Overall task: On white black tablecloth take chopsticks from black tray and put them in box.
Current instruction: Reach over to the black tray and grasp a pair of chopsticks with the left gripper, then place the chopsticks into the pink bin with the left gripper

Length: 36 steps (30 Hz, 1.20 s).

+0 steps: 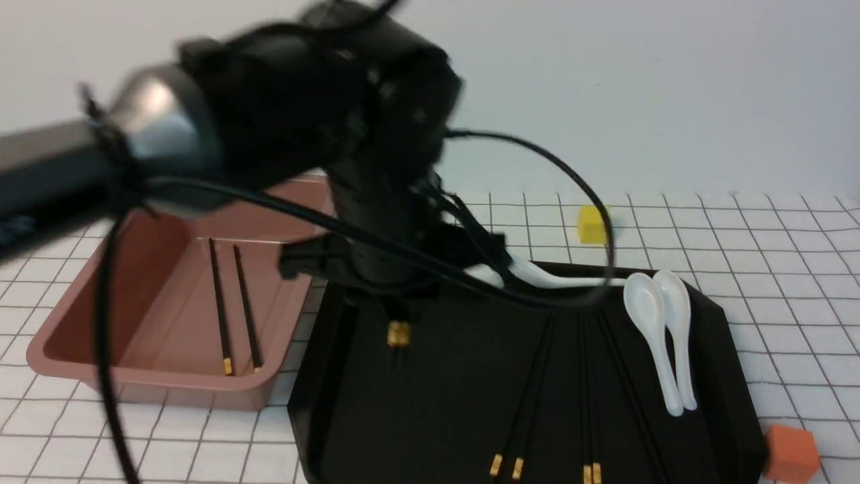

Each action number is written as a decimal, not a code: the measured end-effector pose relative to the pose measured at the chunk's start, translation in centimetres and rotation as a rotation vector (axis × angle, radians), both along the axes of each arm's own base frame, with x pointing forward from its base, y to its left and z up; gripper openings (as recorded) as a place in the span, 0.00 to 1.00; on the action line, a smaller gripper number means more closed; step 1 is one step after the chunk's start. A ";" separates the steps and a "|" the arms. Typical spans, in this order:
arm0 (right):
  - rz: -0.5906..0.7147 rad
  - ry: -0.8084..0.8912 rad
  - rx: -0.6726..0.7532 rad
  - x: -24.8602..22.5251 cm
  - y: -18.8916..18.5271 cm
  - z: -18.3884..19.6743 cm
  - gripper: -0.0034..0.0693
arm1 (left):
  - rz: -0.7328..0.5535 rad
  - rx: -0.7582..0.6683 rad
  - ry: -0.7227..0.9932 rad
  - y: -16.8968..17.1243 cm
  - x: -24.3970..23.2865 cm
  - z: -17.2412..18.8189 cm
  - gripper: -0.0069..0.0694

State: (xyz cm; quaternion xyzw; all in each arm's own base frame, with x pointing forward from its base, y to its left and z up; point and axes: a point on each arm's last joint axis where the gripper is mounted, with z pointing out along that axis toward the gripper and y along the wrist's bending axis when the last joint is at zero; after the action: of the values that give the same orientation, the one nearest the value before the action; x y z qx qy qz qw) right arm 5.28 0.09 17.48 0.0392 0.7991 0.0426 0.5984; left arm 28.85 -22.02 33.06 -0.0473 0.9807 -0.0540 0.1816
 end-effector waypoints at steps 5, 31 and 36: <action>0.000 0.000 0.001 0.0 0.0 0.0 0.38 | 0.192 0.021 -0.047 8.2 2.3 2.0 0.25; 0.000 0.000 0.000 0.0 0.0 0.0 0.38 | 0.130 0.106 -0.102 14.7 1.5 2.7 0.08; 0.000 0.000 0.000 0.0 0.0 0.0 0.38 | 0.110 -0.007 -0.282 16.7 -6.6 5.1 0.07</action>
State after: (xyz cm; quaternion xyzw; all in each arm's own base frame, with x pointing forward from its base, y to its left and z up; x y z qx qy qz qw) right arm 5.28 0.09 17.48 0.0394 0.7991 0.0427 0.5984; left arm 22.29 -5.37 38.16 -0.0934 0.9413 -0.0533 0.3199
